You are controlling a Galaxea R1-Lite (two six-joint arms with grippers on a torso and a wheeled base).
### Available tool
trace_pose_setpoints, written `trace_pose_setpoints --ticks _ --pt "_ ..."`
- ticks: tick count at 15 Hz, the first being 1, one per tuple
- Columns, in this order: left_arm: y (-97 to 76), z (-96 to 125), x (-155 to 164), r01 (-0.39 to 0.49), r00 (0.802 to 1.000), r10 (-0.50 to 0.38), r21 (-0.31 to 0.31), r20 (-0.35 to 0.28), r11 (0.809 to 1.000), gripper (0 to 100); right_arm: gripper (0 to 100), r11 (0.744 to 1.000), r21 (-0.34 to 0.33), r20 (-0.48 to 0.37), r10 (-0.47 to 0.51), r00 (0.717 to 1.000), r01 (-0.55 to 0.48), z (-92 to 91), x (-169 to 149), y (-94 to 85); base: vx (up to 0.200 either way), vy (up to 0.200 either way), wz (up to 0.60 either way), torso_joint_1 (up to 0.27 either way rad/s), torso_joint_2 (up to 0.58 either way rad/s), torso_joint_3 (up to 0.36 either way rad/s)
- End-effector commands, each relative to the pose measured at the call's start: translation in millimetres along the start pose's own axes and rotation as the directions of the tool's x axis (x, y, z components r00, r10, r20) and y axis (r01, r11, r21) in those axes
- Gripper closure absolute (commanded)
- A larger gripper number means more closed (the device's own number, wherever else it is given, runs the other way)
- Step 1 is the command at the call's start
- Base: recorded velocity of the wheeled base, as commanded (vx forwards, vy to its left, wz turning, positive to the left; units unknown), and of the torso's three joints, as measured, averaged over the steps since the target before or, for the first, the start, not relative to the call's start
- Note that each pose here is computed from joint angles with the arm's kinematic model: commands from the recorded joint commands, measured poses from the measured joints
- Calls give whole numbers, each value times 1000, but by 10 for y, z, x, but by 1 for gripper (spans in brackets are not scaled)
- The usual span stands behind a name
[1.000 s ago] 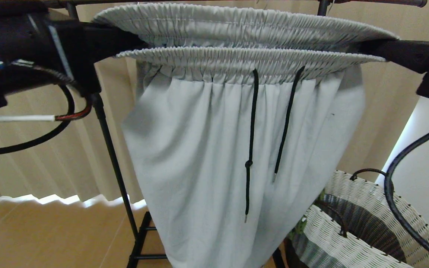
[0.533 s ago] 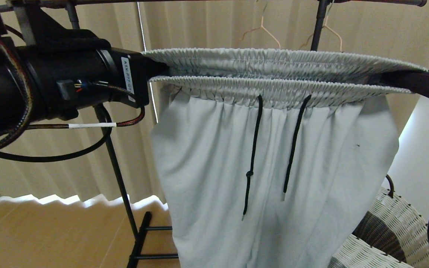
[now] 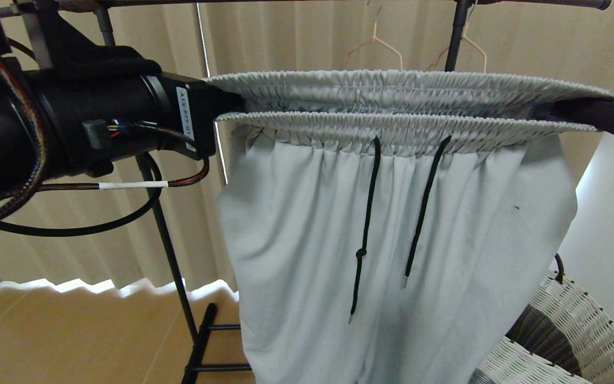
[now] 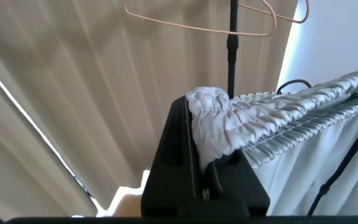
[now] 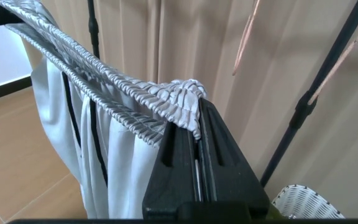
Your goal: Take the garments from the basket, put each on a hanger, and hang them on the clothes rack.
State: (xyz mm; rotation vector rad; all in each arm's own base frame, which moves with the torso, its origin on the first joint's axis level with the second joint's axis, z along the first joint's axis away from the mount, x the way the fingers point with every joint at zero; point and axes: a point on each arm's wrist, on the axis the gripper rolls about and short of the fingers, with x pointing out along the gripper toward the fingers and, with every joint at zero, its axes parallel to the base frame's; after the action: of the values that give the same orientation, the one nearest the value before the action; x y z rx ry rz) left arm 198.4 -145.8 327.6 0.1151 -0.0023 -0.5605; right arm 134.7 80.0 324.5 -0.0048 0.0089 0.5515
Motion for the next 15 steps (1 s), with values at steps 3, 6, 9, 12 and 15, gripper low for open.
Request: trace_pose_setpoints --ticks 3,6,9,12,15 --pt "-1 -4 0 1 1000 -1 2 -3 1000 100 100 1000 -1 -10 1 1000 -1 -15 15 0 0 0 0 0 0 0" --pt "-3 -22 2 1 1000 -1 2 -9 1000 100 0 1000 0 -13 1 1000 -1 -20 11 1 0 0 0 0 0 0" --pt "8 -29 3 -4 1000 4 2 -13 1000 100 0 1000 -20 -15 1 1000 -1 -41 -2 1 0 0 0 0 0 0" --pt "9 -52 2 -5 1000 5 3 -20 1000 100 0 999 -38 1 10 1000 -10 -43 -6 5 0 0 0 0 0 0" --pt "19 -78 9 -47 998 47 5 -32 999 100 0 996 -79 62 47 997 -42 -88 -13 16 0 0 0 0 0 0"
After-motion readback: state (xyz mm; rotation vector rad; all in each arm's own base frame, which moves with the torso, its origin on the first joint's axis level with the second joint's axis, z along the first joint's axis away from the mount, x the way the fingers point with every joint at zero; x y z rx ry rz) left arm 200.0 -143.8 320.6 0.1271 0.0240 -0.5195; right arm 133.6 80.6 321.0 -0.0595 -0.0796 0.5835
